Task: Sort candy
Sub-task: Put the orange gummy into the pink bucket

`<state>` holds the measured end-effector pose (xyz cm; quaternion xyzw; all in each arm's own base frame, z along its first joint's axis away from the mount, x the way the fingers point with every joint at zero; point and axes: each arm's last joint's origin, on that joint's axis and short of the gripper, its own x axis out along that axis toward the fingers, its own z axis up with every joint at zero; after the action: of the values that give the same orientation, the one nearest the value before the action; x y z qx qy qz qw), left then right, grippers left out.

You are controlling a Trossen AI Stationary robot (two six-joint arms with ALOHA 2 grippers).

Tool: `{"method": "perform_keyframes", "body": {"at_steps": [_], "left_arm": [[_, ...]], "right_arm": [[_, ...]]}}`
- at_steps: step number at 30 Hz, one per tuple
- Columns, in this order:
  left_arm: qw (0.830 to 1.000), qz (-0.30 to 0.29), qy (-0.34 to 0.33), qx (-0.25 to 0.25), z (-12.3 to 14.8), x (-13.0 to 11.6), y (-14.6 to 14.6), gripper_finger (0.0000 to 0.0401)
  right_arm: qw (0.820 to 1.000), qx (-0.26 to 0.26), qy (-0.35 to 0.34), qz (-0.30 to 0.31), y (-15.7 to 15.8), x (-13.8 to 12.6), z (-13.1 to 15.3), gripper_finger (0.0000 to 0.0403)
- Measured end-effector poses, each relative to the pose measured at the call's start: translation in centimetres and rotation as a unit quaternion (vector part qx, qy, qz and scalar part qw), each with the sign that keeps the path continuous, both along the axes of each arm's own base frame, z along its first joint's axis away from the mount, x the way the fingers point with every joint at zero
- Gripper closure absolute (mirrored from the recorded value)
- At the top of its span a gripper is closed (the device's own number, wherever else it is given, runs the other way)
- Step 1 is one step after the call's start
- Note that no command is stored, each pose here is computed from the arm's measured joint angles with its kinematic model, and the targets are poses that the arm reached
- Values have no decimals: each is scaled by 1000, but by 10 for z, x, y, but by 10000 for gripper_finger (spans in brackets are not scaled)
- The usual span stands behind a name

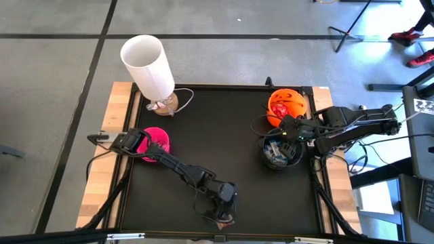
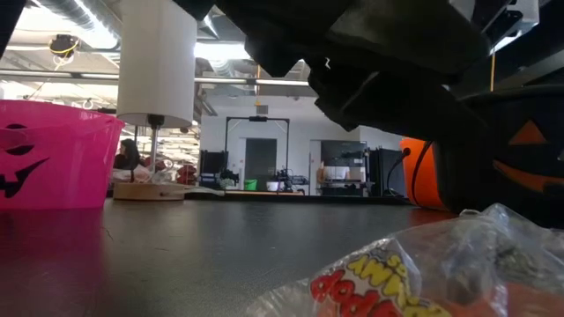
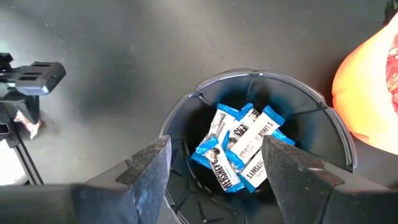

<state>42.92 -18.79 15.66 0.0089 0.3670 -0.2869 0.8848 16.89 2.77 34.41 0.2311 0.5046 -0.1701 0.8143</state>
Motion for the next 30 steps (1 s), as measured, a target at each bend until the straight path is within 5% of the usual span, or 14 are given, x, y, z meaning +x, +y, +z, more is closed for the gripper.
{"method": "perform_keyframes", "body": {"at_steps": [19, 30], "left_arm": [[999, 0, -31, 11, -21, -4, -34, 197], [998, 54, 30, 30, -38, -4, -20, 210]], "right_arm": [[1000, -21, -7, -3, -1, 1, 1, 155], [1000, -23, -7, 1, -1, 1, 1, 155]]}}
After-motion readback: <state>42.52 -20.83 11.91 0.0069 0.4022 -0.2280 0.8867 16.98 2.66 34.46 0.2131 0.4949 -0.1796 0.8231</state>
